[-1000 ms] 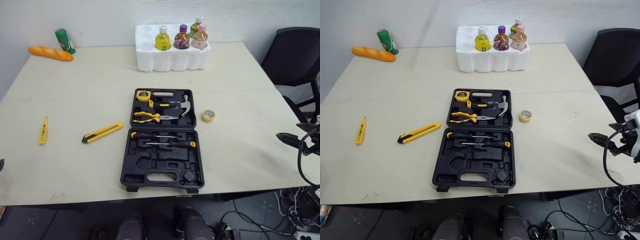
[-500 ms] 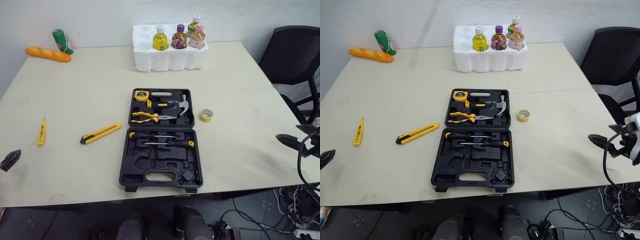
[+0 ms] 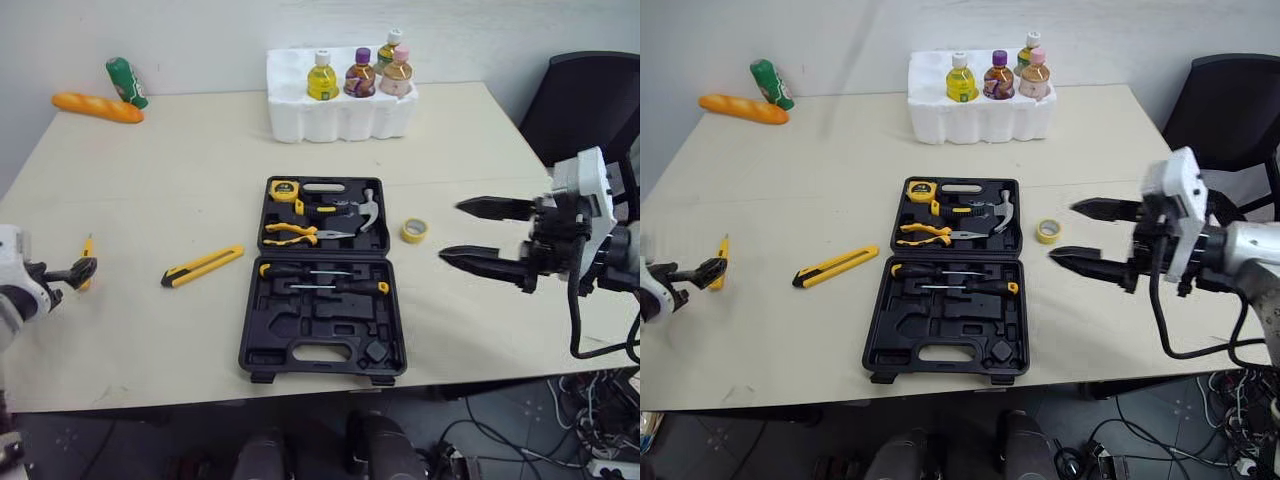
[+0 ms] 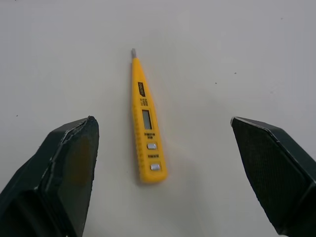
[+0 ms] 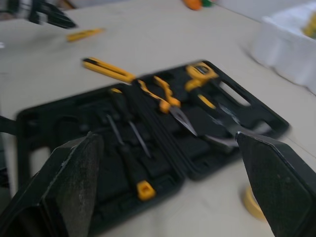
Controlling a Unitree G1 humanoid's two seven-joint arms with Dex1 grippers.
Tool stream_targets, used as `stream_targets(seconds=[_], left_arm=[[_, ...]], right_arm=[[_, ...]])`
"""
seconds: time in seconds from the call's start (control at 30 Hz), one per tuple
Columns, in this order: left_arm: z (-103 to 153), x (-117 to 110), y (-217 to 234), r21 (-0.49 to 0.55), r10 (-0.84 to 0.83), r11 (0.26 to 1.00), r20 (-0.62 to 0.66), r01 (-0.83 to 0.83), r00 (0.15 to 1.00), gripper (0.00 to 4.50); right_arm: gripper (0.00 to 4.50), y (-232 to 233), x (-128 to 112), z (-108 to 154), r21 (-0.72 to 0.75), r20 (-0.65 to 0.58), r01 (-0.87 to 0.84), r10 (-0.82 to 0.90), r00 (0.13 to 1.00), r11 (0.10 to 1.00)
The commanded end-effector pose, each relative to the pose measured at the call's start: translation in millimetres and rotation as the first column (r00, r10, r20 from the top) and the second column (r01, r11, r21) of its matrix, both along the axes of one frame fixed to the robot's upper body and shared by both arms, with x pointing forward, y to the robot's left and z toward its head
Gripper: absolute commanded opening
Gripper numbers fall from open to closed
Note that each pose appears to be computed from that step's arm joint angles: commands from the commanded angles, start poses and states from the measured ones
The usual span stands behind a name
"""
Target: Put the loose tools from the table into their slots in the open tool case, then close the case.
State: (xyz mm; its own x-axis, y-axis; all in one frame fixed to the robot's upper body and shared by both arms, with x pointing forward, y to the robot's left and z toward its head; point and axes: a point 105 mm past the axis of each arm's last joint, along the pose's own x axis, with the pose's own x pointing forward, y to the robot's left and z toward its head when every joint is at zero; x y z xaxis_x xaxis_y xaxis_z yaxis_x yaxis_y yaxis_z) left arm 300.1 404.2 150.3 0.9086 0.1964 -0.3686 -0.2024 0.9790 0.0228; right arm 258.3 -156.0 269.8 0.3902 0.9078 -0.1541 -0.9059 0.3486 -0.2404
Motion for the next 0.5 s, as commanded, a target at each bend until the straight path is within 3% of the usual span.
stream_targets(seconds=[0.03,0.3,0.4,0.5], left_arm=[[-4.6,9.0,3.4,0.024,-0.009,1.000,-0.055,0.010,0.998,4.50],[-41.5,29.1,5.0,0.023,0.003,1.000,-0.183,0.002,0.983,4.50],[-46.9,29.6,3.5,0.031,-0.014,0.999,-0.202,0.021,0.979,3.63],[-51.5,26.6,2.2,0.026,-0.018,0.999,-0.209,0.023,0.978,2.34]], right_arm=[[4.43,24.3,-12.2,11.4,0.019,0.012,-0.116,0.116,0.993,0.993],[4.43,50.9,-8.3,5.9,0.009,0.009,-0.203,0.203,0.979,0.979],[4.50,54.5,-7.8,4.4,0.012,0.005,-0.204,0.204,0.979,0.979],[4.50,53.2,-15.7,0.8,0.018,-0.027,-0.226,0.226,0.974,0.974]])
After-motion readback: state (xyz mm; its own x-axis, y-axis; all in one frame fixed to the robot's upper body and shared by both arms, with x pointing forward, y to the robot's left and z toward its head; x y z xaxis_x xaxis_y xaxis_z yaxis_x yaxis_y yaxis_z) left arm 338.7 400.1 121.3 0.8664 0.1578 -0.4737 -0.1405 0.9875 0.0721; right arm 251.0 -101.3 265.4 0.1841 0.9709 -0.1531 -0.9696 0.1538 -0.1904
